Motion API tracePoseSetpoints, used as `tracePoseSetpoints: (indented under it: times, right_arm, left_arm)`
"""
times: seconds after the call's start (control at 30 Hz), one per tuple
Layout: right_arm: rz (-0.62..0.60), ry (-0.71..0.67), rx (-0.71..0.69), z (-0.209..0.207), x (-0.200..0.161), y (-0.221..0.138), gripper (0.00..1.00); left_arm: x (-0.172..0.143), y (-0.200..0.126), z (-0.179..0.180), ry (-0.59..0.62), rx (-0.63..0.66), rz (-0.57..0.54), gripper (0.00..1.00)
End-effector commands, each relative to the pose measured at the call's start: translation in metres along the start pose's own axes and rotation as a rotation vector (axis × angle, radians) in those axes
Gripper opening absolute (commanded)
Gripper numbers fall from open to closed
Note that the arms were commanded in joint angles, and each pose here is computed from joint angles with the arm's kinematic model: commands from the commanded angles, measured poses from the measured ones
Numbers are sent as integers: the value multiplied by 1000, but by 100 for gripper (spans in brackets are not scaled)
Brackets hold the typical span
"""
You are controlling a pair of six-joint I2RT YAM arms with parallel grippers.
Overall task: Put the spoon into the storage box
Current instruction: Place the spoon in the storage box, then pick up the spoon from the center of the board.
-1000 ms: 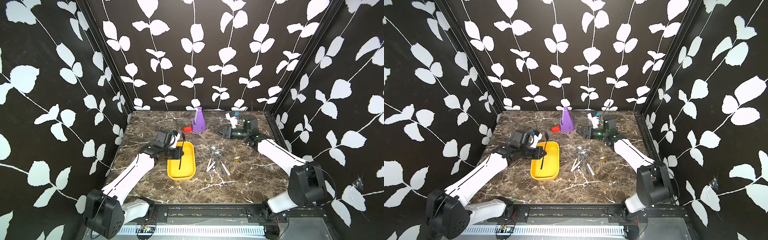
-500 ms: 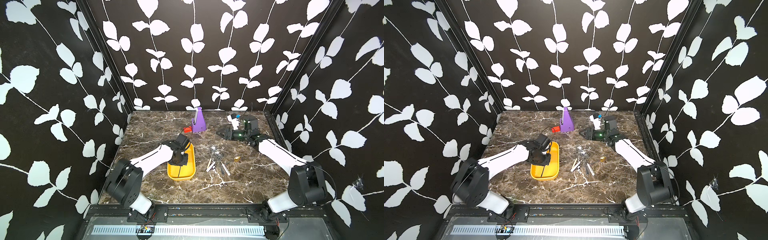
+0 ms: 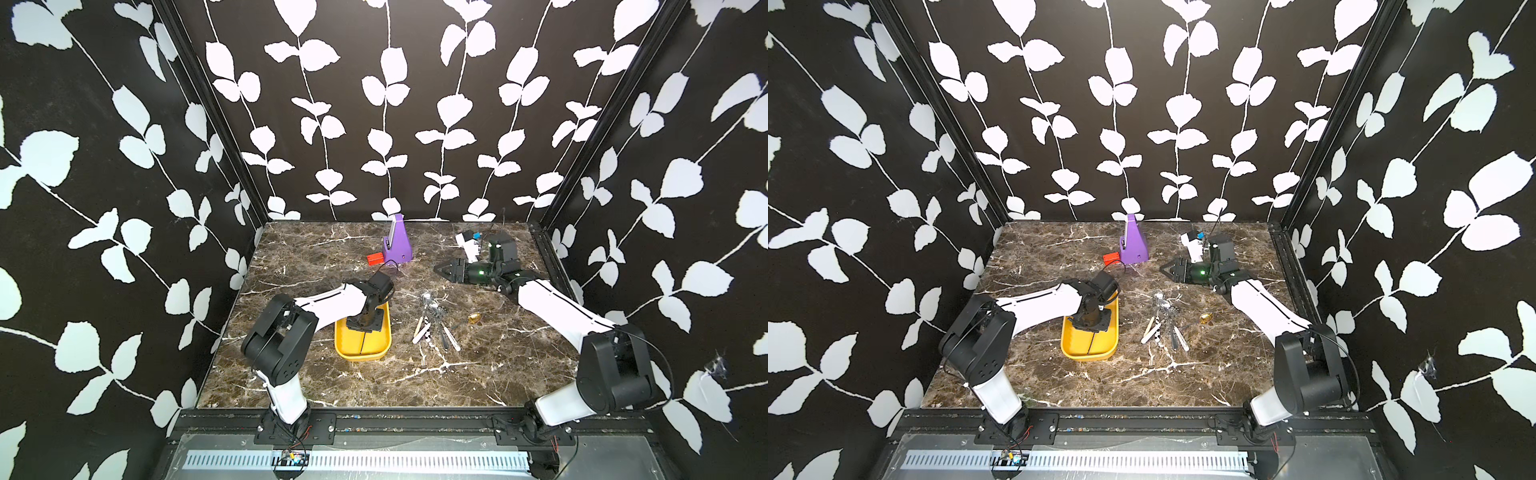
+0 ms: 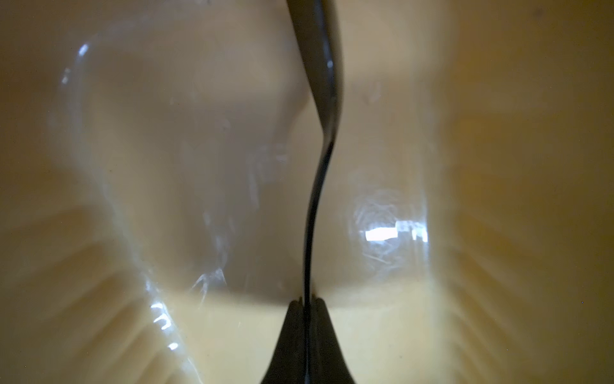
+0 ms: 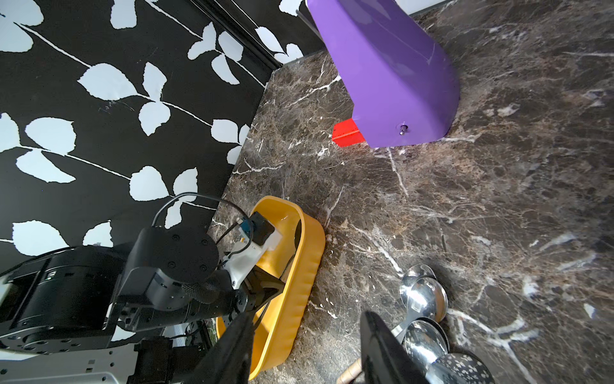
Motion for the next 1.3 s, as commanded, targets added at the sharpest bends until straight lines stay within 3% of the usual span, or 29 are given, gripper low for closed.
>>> tracePoseSetpoints:
  times: [0.0,0.13,0.37,0.57,0.7,0.9,1.1,1.27]
  right_arm:
    - [-21,-29,0,2,-2,-8,54]
    - [-24,-31,-1,3,-2,-10,54]
    - [-26,-31,-5,3,-2,-11,54]
    - [-32,-38,-2,5,0,-13,54]
    - [-32,-36,-6,5,-1,-14,54]
    - [-28,-36,-36,4,-2,-16,54]
    - [-17,-35,-182,-2,-5,-25,54]
    - [63,-1,-447,-18,-13,-40,54]
  left_arm:
    - [6,-1,-5,5,42,-19,0]
    - [8,4,-7,8,40,-13,4]
    - [10,1,-11,14,7,-26,20]
    - [12,-4,-16,26,-61,-38,29]
    - [15,-21,-17,31,-97,-73,33]
    - [21,-66,-10,52,-118,-198,50]
    - [20,-96,11,-8,-238,-268,54]
    - [18,-116,40,-65,-298,-323,54]
Point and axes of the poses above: each gripper's point midway between its finger pads, its own y axis out along the fingers, its own z axis along the line the jaws close on, x = y × z, the point moved 8 cm from there along -y, back along the fingers, and after that the axes turned 2 degrees about y, right-handed, at the moved point
